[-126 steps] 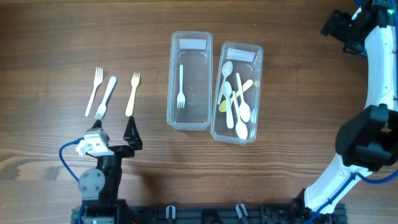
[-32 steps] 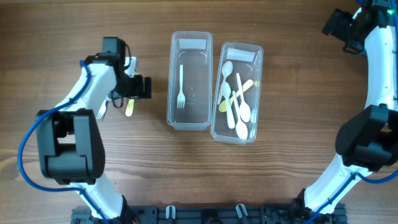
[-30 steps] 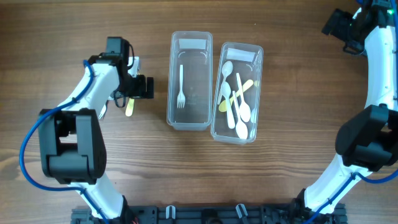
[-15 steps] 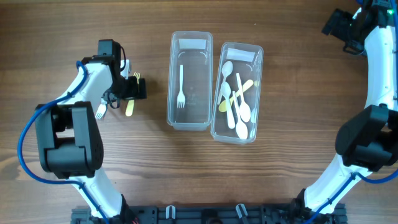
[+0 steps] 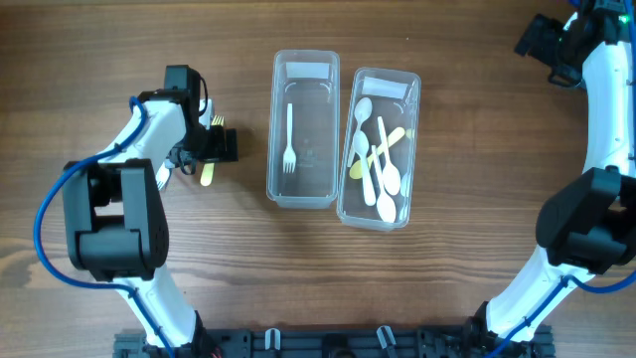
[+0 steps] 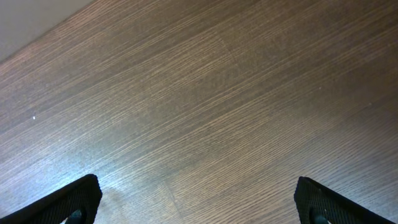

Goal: Pack container
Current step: 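Carry the yellow fork right and release it into the left container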

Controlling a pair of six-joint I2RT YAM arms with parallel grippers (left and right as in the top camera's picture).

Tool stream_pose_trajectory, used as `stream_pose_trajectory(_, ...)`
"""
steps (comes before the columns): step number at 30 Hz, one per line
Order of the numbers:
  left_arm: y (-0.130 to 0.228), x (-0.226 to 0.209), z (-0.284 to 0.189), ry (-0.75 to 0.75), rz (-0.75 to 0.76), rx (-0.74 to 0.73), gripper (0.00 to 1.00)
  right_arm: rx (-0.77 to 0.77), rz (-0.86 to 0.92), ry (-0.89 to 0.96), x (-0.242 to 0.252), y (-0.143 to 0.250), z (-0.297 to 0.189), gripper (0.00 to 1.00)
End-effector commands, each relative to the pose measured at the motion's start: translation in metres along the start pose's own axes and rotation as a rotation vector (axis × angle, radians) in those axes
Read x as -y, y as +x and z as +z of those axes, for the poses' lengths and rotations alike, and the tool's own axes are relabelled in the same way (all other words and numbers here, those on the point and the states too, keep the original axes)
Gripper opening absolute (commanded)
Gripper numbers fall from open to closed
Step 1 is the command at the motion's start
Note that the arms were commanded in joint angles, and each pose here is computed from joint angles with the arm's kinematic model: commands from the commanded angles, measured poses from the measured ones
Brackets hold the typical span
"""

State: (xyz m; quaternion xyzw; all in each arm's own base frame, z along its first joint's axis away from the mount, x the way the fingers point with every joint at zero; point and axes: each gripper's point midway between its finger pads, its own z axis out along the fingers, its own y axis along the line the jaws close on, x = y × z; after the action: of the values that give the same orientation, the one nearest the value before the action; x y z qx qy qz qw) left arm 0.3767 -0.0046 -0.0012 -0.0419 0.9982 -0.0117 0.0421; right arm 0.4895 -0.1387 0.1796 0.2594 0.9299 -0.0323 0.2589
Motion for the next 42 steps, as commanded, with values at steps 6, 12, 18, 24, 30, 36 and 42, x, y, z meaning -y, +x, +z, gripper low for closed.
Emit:
stream_pose_trajectory(6, 0.003, -0.004, 0.015, -0.026, -0.010, -0.041, 1.00, -0.005, 0.015, 0.019, 0.002, 0.002, 0.005, 1.00)
stream_pose_trajectory(12, 0.002, -0.004, 0.017, -0.025, -0.009, -0.039, 1.00, -0.005, 0.015, 0.018, 0.002, 0.002, 0.005, 1.00)
stream_pose_trajectory(18, -0.006, -0.003, 0.017, -0.022, -0.009, -0.006, 0.82, -0.005, 0.016, 0.019, 0.002, 0.002, 0.005, 1.00)
stream_pose_trajectory(24, -0.009, -0.003, 0.017, -0.021, -0.009, 0.006, 0.23, -0.005, 0.015, 0.019, 0.002, 0.002, 0.005, 1.00)
stream_pose_trajectory(30, -0.014, -0.002, 0.015, -0.019, -0.009, 0.023, 0.05, -0.005, 0.015, 0.019, 0.002, 0.002, 0.005, 1.00)
stream_pose_trajectory(36, -0.044, 0.002, -0.012, -0.005, -0.013, 0.095, 0.04, -0.004, 0.013, 0.016, 0.000, 0.002, 0.005, 1.00)
stream_pose_trajectory(42, -0.099, 0.036, -0.099, 0.147, 0.015, 0.279, 0.04, -0.002, 0.012, 0.016, 0.000, 0.001, 0.005, 1.00)
